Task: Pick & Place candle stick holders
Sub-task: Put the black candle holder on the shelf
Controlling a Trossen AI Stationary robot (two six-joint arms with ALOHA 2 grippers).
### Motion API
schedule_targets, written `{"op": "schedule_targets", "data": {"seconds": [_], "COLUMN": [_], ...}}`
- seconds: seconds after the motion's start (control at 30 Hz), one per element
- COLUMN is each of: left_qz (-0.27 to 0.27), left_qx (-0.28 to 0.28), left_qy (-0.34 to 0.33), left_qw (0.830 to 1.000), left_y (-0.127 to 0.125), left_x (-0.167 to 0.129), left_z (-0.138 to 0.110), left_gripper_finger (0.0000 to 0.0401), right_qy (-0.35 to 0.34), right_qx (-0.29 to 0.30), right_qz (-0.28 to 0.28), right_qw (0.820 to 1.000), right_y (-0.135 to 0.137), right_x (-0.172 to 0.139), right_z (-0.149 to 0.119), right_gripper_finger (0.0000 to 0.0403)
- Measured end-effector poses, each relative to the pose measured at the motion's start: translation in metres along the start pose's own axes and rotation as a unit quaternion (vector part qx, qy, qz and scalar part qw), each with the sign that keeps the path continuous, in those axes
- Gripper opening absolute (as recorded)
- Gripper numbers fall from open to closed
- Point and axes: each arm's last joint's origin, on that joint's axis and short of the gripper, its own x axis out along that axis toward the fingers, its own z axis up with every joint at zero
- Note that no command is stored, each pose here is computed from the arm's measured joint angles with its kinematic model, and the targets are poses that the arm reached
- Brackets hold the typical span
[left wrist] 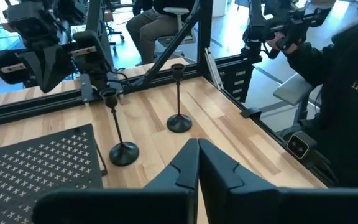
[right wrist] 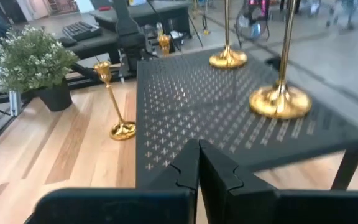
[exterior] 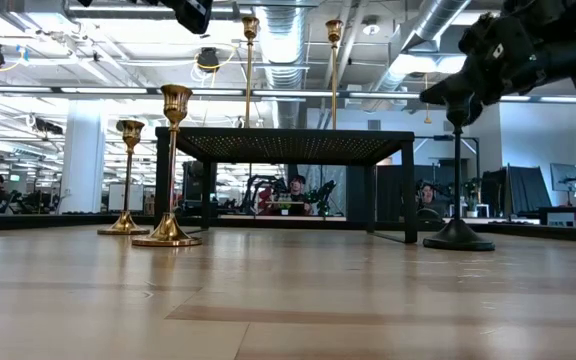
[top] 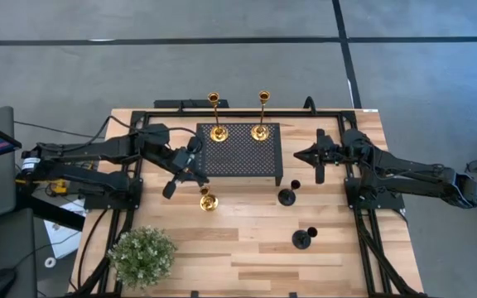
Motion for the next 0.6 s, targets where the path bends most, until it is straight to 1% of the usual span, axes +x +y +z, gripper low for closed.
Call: {"op": "schedule_targets", "data": {"seconds": [0.07, 0.2, 0.27, 0.37, 0.43, 0.5, 0.6], "left_qz": [0.011, 0.052, 0.047, 0.035, 0.061, 0.103, 0.150], "left_qx": [0.007, 0.009, 0.011, 0.024, 0.030, 0.033, 0.031], "left_qy": [0.009, 0.030, 0.028, 0.006, 0.005, 0.013, 0.017], "left_qw": [1.000, 0.998, 0.998, 0.999, 0.998, 0.994, 0.988], "left_y": [-0.001, -0.003, -0.008, -0.018, -0.025, -0.031, -0.041], "left_x": [0.002, 0.006, 0.007, 0.008, 0.007, 0.004, -0.002], "left_z": [-0.005, -0.016, -0.018, -0.015, -0.013, -0.014, -0.018], "left_gripper_finger": [0.0006, 0.0004, 0.0004, 0.0003, 0.0004, 0.0003, 0.0003], "right_qy": [0.016, 0.025, 0.021, 0.011, 0.010, 0.006, 0.005], "right_qx": [0.017, 0.021, 0.020, 0.013, 0.003, -0.001, -0.001], "right_qz": [-0.001, -0.002, -0.001, 0.006, 0.011, 0.014, 0.014], "right_qw": [1.000, 0.999, 1.000, 1.000, 1.000, 1.000, 1.000], "right_y": [0.000, 0.000, 0.000, 0.002, 0.003, 0.005, 0.005], "right_x": [0.000, 0.000, 0.000, 0.001, 0.001, 0.001, 0.001], "right_z": [-0.003, -0.005, -0.004, -0.002, -0.002, -0.001, -0.001], "right_gripper_finger": [0.0001, 0.0001, 0.0001, 0.0001, 0.0001, 0.0001, 0.0001]}}
